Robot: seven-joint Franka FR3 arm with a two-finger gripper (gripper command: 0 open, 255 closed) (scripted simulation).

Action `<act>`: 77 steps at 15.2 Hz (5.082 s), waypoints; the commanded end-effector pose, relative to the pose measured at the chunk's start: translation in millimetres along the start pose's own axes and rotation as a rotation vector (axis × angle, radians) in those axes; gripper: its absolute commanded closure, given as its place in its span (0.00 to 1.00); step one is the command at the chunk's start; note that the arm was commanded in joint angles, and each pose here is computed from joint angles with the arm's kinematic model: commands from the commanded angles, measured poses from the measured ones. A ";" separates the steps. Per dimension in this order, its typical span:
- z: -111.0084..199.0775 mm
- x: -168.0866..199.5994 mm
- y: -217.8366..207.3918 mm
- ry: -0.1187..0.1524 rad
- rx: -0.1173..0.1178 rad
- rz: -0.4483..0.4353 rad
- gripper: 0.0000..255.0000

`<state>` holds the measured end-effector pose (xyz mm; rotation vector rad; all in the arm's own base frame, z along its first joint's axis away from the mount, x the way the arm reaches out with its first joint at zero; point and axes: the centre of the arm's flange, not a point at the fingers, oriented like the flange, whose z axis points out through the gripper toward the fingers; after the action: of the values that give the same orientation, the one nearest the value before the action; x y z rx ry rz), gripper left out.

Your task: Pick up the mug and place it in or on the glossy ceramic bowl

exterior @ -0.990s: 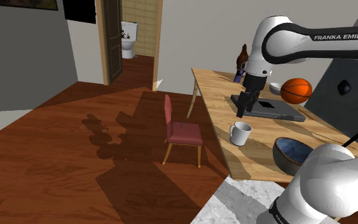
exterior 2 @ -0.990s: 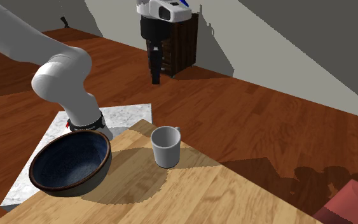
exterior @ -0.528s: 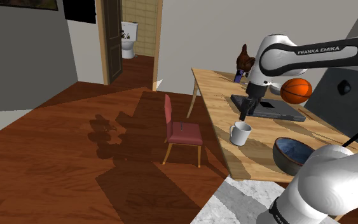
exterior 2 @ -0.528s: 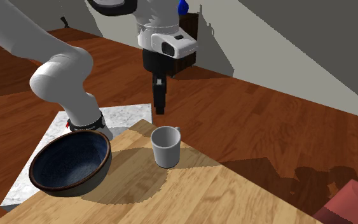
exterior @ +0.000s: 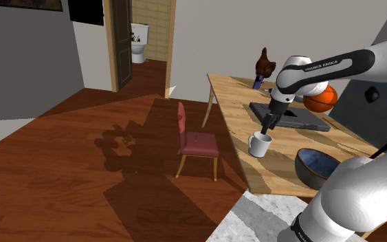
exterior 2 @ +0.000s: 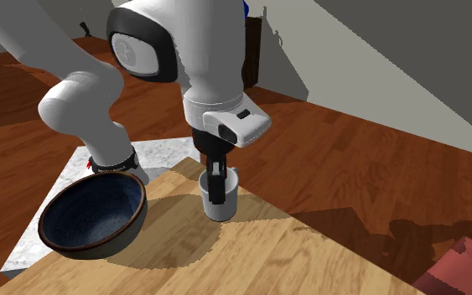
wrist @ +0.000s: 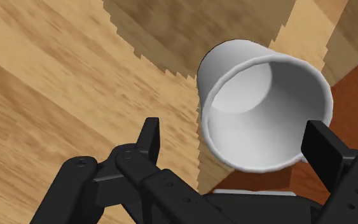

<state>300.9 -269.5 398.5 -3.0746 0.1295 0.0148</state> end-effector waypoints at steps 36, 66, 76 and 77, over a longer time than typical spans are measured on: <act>-2.6 2.0 9.4 0.005 -0.001 0.002 1.00; -129.7 -90.3 15.8 0.005 -0.001 0.002 1.00; -142.0 -220.2 35.8 0.005 -0.001 0.002 1.00; -143.5 -235.3 38.2 0.005 -0.001 0.002 1.00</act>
<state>80.4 -295.2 540.5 -3.0763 0.1342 0.0050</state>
